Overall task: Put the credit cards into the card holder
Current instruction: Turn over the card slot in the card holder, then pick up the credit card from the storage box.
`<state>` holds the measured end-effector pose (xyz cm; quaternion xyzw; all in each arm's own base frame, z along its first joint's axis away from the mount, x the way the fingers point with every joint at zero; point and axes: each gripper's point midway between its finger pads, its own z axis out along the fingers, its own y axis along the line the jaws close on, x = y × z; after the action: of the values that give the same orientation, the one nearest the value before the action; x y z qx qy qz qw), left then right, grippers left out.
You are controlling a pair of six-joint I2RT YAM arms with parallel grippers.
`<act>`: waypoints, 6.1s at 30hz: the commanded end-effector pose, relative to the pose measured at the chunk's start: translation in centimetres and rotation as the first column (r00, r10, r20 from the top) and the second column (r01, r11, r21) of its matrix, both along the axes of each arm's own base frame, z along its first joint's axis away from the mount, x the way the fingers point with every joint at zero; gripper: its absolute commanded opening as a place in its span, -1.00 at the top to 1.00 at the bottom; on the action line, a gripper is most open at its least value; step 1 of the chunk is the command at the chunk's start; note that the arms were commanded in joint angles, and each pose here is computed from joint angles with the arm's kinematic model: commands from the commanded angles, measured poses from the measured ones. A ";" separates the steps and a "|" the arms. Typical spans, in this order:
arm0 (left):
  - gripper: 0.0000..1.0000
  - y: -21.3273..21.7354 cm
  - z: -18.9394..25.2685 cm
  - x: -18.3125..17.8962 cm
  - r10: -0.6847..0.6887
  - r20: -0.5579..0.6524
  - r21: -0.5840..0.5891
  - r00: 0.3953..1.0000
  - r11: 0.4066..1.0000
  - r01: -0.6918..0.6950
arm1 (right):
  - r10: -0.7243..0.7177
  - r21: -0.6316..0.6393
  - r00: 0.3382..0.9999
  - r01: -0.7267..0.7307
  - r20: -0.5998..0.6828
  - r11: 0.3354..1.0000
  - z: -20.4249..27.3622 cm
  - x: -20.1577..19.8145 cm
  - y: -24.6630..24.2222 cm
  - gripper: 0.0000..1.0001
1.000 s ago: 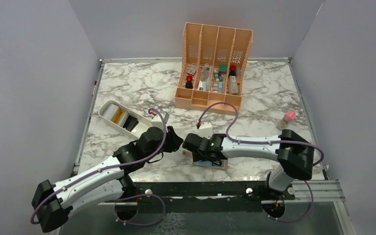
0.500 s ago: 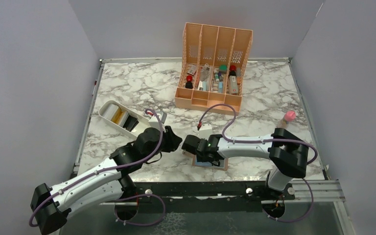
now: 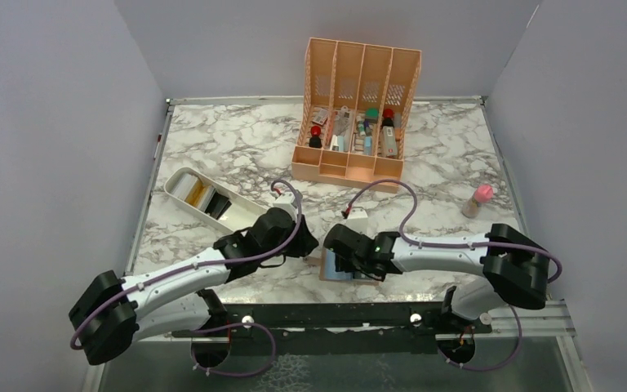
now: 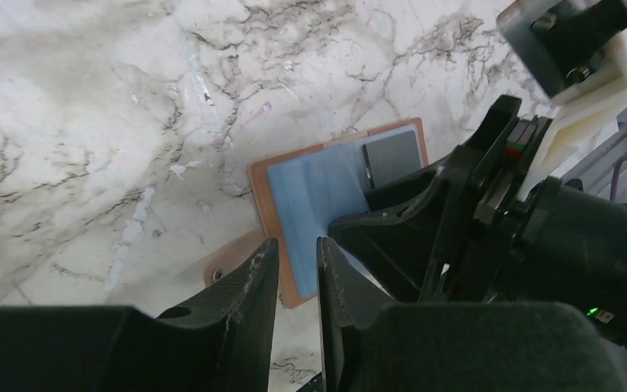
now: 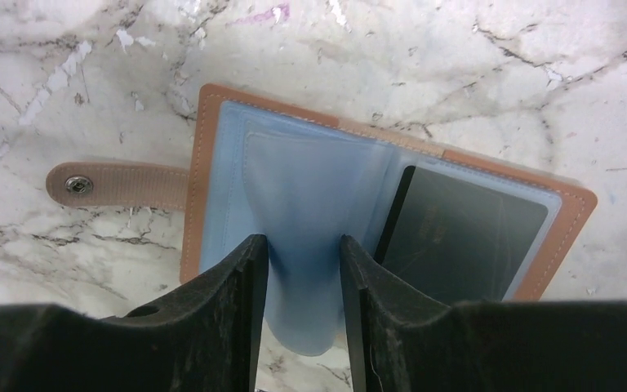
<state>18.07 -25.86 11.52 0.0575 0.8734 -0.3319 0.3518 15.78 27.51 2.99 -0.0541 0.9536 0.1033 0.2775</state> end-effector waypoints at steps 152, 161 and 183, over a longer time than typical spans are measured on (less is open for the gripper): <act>-0.19 36.4 -3.8 19.6 0.236 0.162 0.959 0.958 0.193 -0.210 | -0.046 0.117 0.998 0.040 0.050 0.992 1.5 -1.2 -8.0 0.68; 0.07 35.5 -2.7 20.2 0.187 0.157 0.950 0.970 0.241 -0.200 | -0.051 0.119 0.997 0.044 0.058 0.992 1.6 -1.1 -8.2 0.68; 0.89 33.2 -1.0 20.6 0.181 0.133 0.909 0.974 0.369 -0.193 | -0.052 0.118 0.998 0.047 0.047 0.992 1.4 -1.2 -8.0 0.68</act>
<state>37.97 8.33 8.25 0.1602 0.9097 0.2725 0.2692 14.21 20.06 4.41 -0.0181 0.9400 0.1657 0.2977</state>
